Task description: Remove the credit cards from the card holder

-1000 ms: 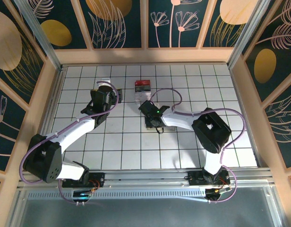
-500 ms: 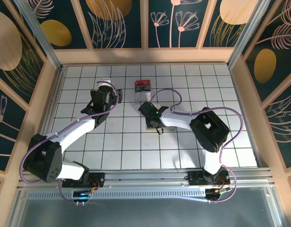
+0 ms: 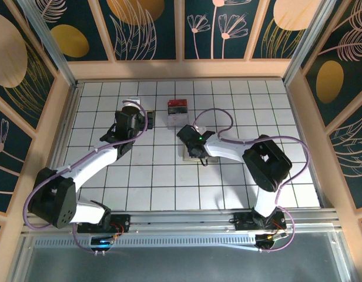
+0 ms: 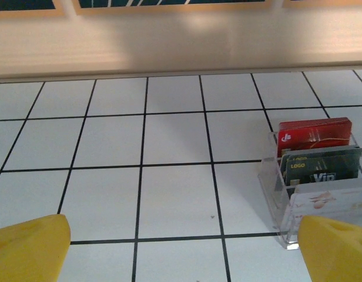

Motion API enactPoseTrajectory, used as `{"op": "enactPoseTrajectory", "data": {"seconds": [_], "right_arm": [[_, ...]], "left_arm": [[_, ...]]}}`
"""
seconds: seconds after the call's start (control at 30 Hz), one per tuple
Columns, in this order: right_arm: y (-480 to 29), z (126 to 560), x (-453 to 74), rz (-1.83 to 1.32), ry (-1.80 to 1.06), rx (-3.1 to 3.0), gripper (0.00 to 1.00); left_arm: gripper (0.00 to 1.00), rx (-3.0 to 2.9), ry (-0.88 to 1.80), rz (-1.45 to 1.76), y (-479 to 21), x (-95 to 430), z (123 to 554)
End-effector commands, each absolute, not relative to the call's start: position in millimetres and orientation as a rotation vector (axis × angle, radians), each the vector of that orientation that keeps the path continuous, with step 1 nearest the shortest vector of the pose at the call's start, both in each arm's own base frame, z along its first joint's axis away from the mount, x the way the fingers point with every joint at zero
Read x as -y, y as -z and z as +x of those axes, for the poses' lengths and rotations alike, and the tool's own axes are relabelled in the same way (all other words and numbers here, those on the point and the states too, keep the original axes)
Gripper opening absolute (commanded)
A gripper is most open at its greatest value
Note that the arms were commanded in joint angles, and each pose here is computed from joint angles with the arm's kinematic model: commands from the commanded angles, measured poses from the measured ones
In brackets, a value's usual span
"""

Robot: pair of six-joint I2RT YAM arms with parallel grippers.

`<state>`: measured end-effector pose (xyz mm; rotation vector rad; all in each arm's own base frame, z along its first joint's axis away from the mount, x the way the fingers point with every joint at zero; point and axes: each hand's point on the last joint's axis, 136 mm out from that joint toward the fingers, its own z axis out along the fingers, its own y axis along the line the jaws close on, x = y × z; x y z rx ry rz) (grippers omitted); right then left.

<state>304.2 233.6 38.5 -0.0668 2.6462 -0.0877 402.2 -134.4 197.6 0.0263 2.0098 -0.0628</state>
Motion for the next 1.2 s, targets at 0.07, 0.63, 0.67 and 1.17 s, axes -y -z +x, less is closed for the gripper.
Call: {"op": "enactPoseTrajectory", "data": {"seconds": [0.07, 0.63, 0.67, 1.17], "right_arm": [[-48, 307, -216, 0.013, 0.092, -2.618, 0.28], [-46, 309, -207, 0.101, -0.067, -2.637, 0.29], [-46, 309, -207, 0.105, -0.076, -2.637, 0.29], [-59, 311, -199, 0.17, -0.156, -2.608, 0.29]], "left_arm": [[0.99, -1.972, 0.118, 0.126, -201, 161, 392], [0.99, -2.147, 0.146, 0.419, -104, 266, 363], [0.99, -2.151, 0.145, 0.432, -101, 271, 362], [0.99, -2.164, 0.049, 0.608, -65, 321, 357]]}}
